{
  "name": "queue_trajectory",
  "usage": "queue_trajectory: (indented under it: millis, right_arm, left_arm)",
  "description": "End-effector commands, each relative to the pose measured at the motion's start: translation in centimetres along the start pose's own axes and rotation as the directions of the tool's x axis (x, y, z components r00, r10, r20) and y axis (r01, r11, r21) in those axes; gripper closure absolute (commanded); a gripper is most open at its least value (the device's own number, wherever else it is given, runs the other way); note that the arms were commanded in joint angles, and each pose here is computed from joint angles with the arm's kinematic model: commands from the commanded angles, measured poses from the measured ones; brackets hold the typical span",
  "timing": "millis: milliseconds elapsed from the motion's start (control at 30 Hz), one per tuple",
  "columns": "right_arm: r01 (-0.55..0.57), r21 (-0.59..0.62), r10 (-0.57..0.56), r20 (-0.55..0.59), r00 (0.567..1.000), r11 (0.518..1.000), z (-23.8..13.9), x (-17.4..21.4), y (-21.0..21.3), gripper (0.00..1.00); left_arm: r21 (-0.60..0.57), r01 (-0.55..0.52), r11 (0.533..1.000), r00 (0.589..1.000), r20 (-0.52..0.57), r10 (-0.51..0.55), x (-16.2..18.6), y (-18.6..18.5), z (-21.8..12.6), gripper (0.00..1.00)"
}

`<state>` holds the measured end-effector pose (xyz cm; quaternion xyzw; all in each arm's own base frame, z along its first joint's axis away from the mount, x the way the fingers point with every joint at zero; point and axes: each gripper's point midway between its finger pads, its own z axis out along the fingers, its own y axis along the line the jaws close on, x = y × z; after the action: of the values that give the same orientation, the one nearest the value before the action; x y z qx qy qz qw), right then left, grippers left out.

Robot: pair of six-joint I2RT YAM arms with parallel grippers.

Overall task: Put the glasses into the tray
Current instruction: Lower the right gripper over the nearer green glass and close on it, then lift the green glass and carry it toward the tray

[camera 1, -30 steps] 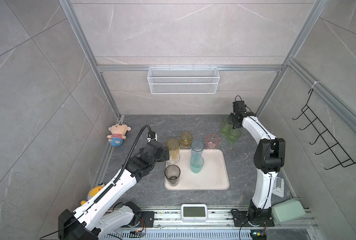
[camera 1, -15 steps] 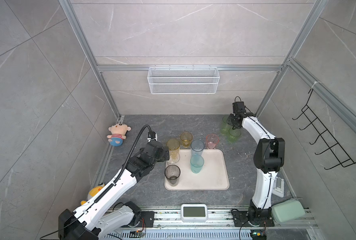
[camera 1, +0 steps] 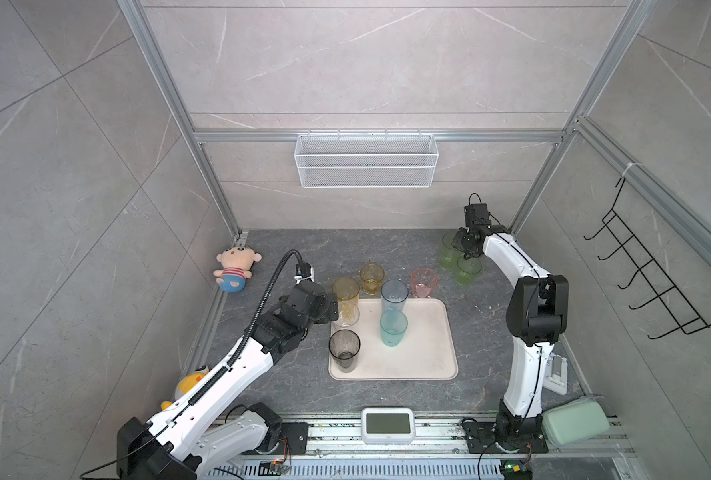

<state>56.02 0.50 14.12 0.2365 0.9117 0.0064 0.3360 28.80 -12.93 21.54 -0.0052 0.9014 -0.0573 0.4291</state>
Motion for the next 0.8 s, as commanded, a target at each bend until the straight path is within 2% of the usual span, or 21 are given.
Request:
queue_trajectory:
  millis: [0,533,767]
  right_arm:
    - [-0.005,-0.012,0.005,-0.022,1.000,1.000,0.5,0.7,0.0,0.88]
    - [0.000,-0.113,0.000,0.005,1.000,0.994,-2.1,-0.2,1.7,1.00]
    - [0.024,-0.163,-0.021,0.020,1.000,0.986,-4.1,-0.2,2.6,1.00]
  left_arm:
    - [0.022,0.011,1.000,0.999,0.045,-0.012,-1.8,-0.5,-0.5,0.00]
    - [0.025,0.011,1.000,0.999,0.034,-0.012,-1.5,-0.6,-0.3,0.00]
    - [0.024,0.010,1.000,0.999,0.036,-0.011,-1.5,-0.6,-0.3,0.00]
